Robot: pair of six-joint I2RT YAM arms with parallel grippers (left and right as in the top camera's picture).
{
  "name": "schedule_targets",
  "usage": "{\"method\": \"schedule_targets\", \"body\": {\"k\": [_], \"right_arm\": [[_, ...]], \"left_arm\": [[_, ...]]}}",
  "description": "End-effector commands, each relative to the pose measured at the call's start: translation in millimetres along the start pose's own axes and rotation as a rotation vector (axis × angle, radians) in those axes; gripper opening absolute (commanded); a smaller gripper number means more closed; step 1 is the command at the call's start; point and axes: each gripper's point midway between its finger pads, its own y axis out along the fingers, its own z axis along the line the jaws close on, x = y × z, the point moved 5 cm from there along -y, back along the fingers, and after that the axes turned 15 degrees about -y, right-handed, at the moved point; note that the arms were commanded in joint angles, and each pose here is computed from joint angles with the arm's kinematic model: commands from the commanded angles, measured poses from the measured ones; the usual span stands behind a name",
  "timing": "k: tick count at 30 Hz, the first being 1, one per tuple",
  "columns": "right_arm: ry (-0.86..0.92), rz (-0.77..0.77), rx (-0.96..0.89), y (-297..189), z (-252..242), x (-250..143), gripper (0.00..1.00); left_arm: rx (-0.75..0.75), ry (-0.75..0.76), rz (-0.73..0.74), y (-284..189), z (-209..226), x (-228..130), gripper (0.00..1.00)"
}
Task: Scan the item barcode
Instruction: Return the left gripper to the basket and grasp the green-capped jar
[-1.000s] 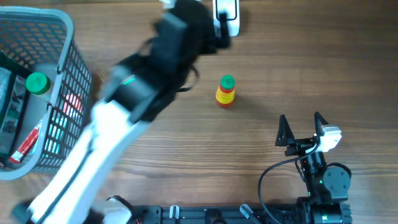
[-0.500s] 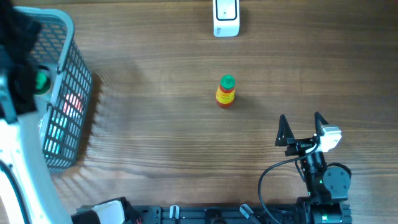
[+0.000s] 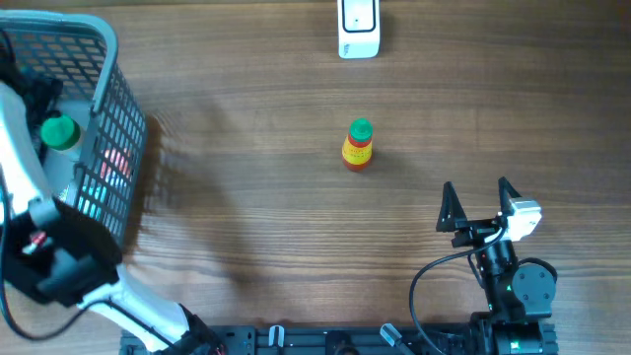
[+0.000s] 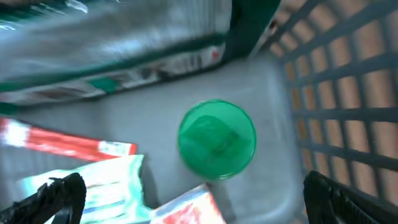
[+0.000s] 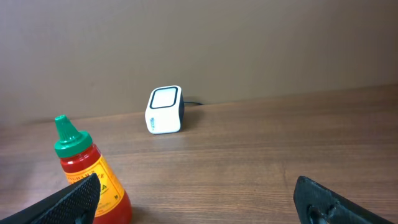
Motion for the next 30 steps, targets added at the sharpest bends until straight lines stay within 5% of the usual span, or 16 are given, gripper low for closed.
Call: {"method": "schedule_targets", "body": {"k": [1,22,30], "right_arm": [[-0.013,-0.004,-0.009,0,-1,1,1.00],[-0.012,-0.004,-0.009,0,-1,1,1.00],[-0.013,-0.004,-0.009,0,-1,1,1.00]], "left_arm": [[0.013,0.001,0.066,36,-8,-12,1.00],[0.076,0.018,0.119,117,-13,-34,0.97],[0.075,0.018,0.117,121,-14,-35,0.68]]}}
